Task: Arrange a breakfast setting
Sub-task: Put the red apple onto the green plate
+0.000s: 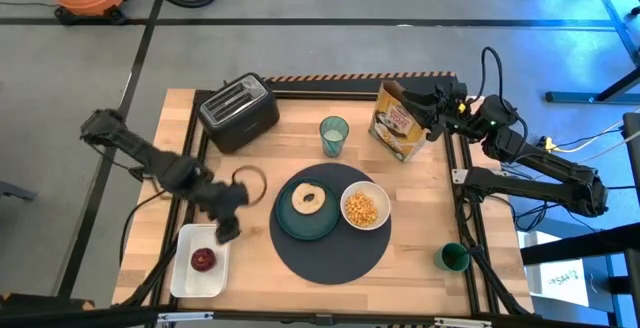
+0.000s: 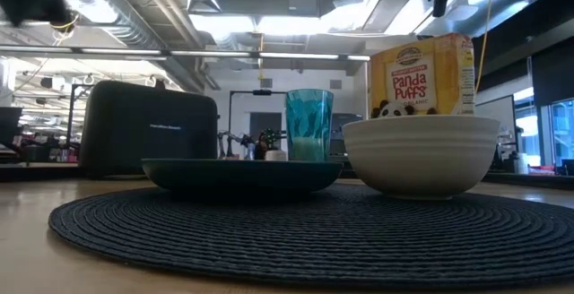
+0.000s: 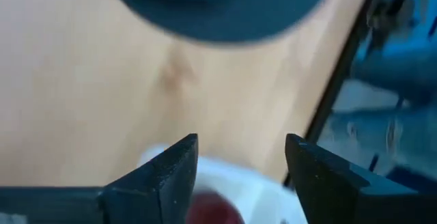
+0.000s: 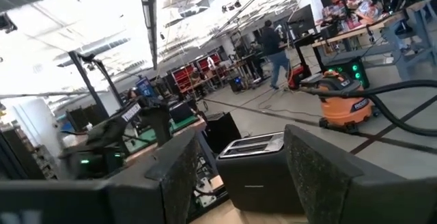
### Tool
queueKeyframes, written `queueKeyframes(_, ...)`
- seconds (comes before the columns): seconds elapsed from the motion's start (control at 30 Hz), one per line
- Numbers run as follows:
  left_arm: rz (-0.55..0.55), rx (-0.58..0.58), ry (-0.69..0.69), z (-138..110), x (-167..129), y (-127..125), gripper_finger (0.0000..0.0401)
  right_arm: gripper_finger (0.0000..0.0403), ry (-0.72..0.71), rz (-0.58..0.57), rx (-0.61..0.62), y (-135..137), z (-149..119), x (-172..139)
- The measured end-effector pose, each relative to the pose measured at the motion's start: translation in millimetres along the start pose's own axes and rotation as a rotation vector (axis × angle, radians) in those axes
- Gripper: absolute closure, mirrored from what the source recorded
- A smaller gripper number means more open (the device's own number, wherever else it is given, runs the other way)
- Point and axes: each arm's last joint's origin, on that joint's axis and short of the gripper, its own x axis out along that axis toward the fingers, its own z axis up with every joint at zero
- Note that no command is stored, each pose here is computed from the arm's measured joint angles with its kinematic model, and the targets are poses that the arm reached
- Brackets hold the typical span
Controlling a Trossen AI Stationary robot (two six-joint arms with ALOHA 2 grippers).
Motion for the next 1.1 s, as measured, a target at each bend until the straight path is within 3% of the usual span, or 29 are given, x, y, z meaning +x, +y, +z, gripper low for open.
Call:
queueKeyframes(0.27, -0.049, 0.095, 0.218, -58, 5, -25, 0.017, 0.0196, 0.002, 0.003, -0.086, 0, 0, 0)
queueKeyframes(0.43, 0.018, 0.132, 0.162, -80, 3, -26, 0.0204, 0.0196, 0.005, -0.004, -0.096, -1, -1, 1)
queueKeyframes(0.7, 0.122, 0.267, 0.221, -104, 22, -32, 0.0249, 0.0196, 0.009, -0.007, -0.095, -1, -1, 1)
queueKeyframes(1.1, 0.231, 0.279, 0.229, -109, 49, -36, 0.0252, 0.0196, 0.007, -0.006, -0.089, -1, -1, 1)
